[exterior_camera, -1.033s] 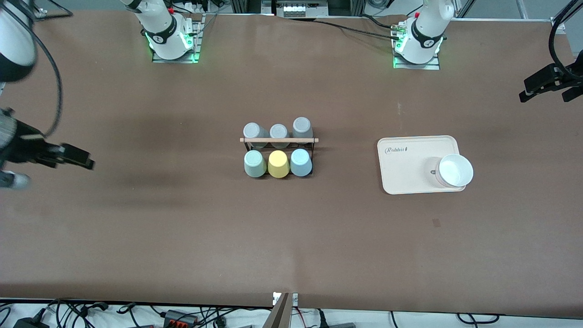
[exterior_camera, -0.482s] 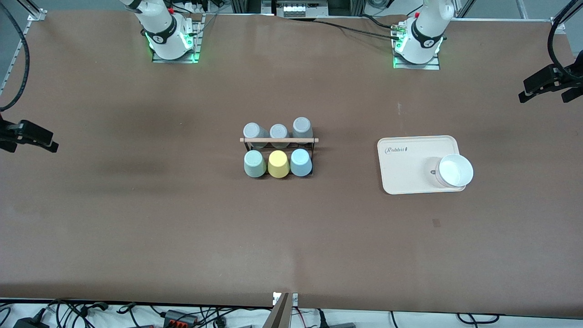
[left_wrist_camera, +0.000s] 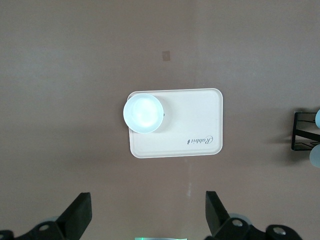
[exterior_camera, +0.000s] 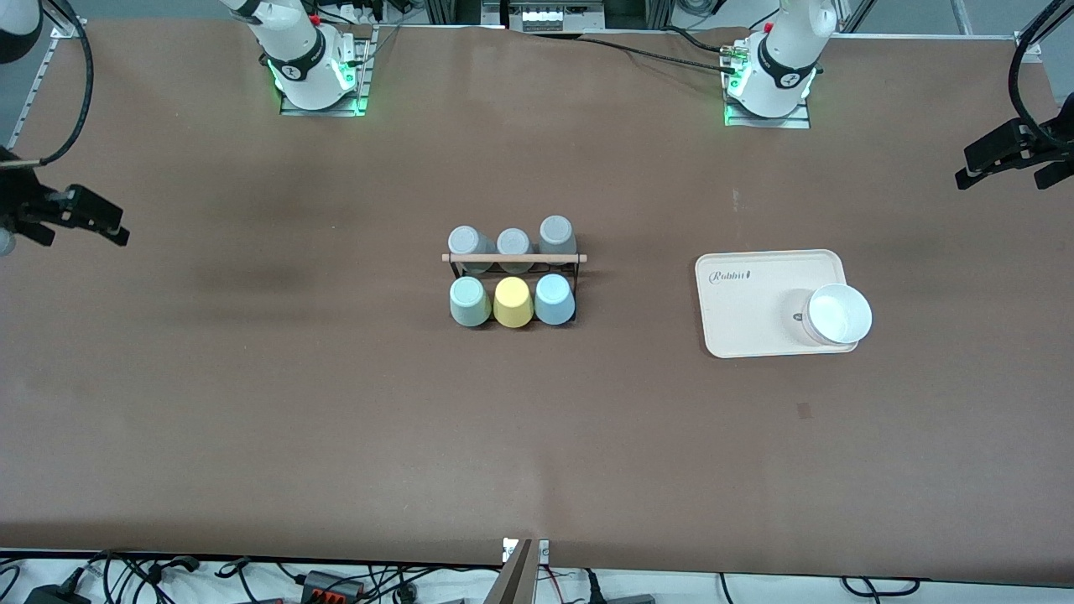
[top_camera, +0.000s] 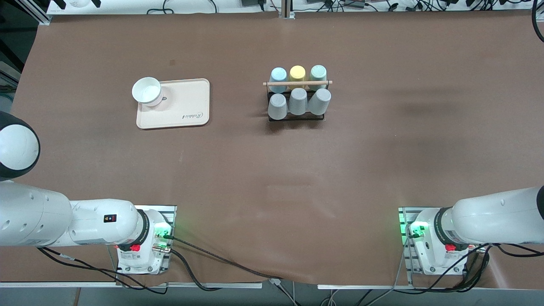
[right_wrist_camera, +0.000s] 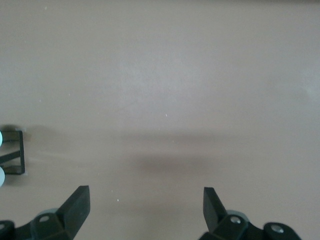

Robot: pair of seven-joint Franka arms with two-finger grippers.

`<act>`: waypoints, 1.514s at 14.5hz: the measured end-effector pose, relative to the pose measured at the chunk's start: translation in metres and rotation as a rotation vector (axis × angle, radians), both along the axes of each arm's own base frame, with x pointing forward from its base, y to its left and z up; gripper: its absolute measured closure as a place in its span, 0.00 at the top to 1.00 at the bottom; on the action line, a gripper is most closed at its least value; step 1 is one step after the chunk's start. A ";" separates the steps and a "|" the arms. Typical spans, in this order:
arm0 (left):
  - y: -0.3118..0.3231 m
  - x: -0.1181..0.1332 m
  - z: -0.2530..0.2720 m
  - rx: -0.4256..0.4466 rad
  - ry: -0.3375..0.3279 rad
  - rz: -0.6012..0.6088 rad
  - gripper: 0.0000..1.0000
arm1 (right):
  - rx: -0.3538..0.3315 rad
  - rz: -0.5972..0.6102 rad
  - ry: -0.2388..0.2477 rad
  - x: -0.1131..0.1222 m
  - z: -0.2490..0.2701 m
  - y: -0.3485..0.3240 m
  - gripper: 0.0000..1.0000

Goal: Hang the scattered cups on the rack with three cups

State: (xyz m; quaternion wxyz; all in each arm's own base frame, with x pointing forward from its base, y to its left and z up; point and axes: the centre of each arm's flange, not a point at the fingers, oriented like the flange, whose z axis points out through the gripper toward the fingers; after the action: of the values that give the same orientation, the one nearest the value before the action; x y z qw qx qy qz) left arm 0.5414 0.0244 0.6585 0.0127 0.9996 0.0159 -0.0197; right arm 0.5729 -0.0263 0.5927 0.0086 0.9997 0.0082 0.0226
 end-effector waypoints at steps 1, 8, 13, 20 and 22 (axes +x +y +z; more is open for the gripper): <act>0.000 0.000 0.000 0.000 0.000 0.000 1.00 | 0.000 0.000 0.004 -0.006 -0.001 0.000 1.00; 0.000 0.000 0.000 0.000 0.000 0.000 1.00 | 0.001 0.001 0.026 -0.021 -0.014 0.001 1.00; 0.000 0.000 0.000 0.000 0.000 -0.001 1.00 | 0.001 0.001 0.023 -0.021 -0.014 0.001 1.00; 0.000 0.000 0.000 0.000 0.001 -0.001 1.00 | 0.001 0.010 0.016 -0.021 -0.012 0.006 1.00; 0.000 0.000 0.000 0.000 0.001 -0.001 1.00 | 0.001 0.014 0.016 -0.021 -0.012 0.008 1.00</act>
State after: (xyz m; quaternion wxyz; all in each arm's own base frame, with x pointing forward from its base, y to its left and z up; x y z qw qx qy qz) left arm 0.5416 0.0244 0.6580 0.0127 0.9996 0.0153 -0.0201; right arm 0.5522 -0.0186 0.5804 0.0079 0.9998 0.0150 0.0145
